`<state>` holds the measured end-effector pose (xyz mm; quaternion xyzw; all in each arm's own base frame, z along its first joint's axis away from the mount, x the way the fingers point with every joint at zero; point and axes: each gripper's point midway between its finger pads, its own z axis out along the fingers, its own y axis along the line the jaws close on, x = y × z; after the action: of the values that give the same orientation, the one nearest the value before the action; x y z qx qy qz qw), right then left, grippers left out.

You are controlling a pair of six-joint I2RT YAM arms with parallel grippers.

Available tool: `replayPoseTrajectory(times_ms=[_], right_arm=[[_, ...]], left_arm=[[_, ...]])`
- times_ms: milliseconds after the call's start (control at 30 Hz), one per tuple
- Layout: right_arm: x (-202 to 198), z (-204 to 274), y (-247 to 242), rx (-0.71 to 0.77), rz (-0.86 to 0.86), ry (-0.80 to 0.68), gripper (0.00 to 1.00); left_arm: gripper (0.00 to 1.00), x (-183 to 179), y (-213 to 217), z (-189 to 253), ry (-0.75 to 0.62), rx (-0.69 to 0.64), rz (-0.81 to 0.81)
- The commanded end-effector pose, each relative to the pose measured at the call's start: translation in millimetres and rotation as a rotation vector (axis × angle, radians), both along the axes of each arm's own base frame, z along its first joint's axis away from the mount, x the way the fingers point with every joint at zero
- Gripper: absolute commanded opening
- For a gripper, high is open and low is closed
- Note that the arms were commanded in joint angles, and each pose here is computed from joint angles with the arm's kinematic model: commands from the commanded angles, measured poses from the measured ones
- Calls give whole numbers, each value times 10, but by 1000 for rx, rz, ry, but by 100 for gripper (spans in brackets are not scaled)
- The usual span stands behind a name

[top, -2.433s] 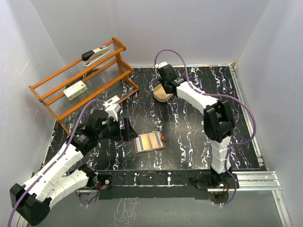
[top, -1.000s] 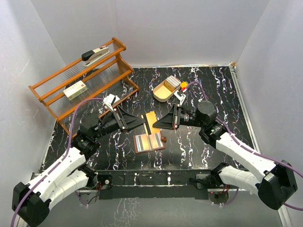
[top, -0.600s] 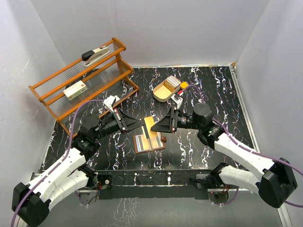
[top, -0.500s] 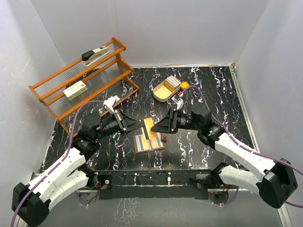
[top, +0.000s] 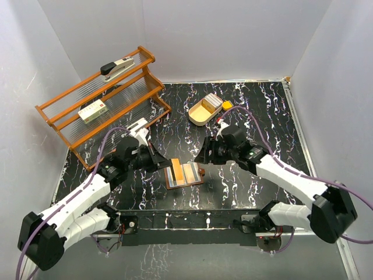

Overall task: Put the credit cards into the card holder
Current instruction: Pick up the credit card from the storage box, then insert the credit card into the card holder.

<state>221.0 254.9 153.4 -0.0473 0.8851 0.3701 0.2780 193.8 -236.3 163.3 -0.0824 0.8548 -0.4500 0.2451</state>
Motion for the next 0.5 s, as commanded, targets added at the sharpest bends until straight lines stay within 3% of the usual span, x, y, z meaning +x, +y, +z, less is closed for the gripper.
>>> replayPoseTrajectory(times_ms=[0,333,467], right_arm=[[224,-144,-70,-139,-22,-51,57],[313,-577,24,-271,25,-30,61],[317,-681,79,-299,51,-25,61]], left_arm=[[0,39,71,-160,24,95,8],[0,77,-9,-598,128,128,-12],[0,82,-90,-659,137,80,-32]])
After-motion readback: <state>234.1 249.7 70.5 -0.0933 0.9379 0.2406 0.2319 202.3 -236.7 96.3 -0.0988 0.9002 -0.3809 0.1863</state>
